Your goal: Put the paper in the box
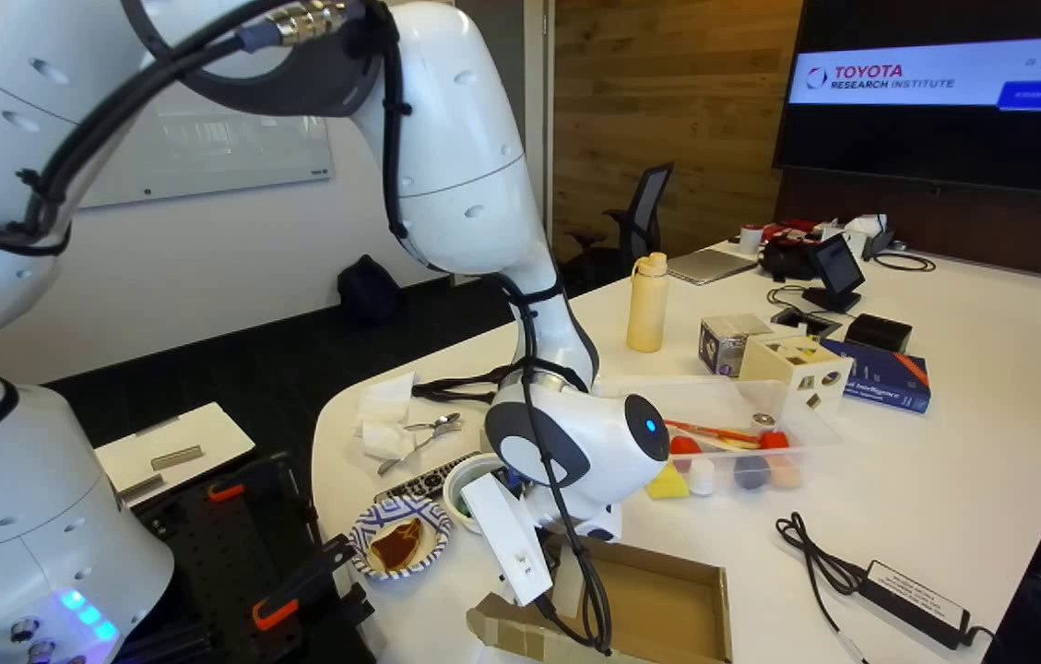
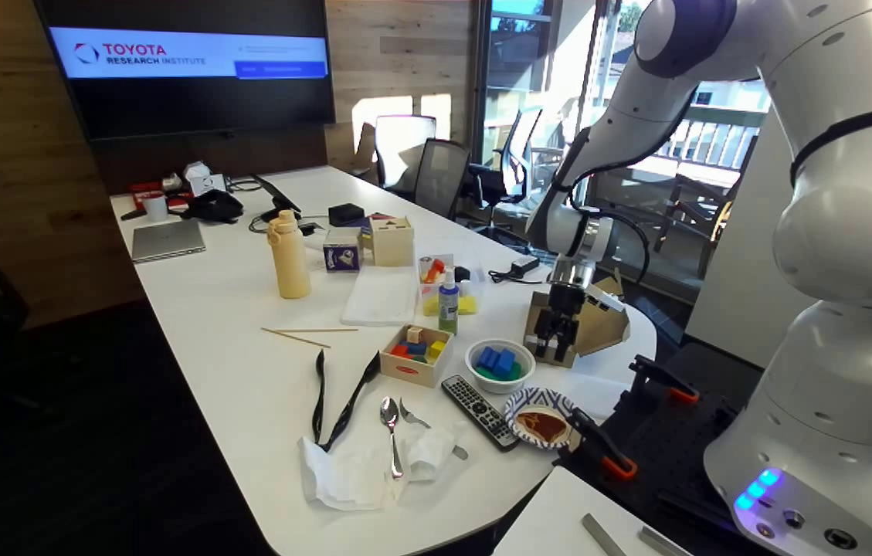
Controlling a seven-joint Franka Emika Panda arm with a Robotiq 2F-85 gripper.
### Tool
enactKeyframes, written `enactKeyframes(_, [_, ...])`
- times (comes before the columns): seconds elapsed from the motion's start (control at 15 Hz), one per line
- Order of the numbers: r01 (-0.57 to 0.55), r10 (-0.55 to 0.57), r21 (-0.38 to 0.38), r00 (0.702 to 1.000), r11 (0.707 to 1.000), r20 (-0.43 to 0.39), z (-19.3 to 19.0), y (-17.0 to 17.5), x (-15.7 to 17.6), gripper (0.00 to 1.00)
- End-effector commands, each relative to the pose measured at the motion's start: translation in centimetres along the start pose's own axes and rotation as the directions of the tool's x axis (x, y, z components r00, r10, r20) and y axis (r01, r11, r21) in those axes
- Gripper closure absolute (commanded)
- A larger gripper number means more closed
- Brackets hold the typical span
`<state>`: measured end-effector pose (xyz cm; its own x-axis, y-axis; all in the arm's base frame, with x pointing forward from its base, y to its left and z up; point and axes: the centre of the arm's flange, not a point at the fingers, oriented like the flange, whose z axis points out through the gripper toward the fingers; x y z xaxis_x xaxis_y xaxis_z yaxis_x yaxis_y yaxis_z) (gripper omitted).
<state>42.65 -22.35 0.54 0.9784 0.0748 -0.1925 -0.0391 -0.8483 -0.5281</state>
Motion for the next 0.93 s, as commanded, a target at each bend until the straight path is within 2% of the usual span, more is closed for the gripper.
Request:
enactKeyframes(0.0, [-0.016,0.016,0.008,1.0,1.0,-0.009,1.64,1.35,0.93,0.0])
enactKeyframes(0.4, [-0.038,0.036,-0.024,0.998,0.999,-0.056,1.97,1.36,0.84,0.0])
enactKeyframes(0.87, [-0.078,0.042,-0.165,0.976,0.983,-0.215,1.54,0.86,1.66,0.0])
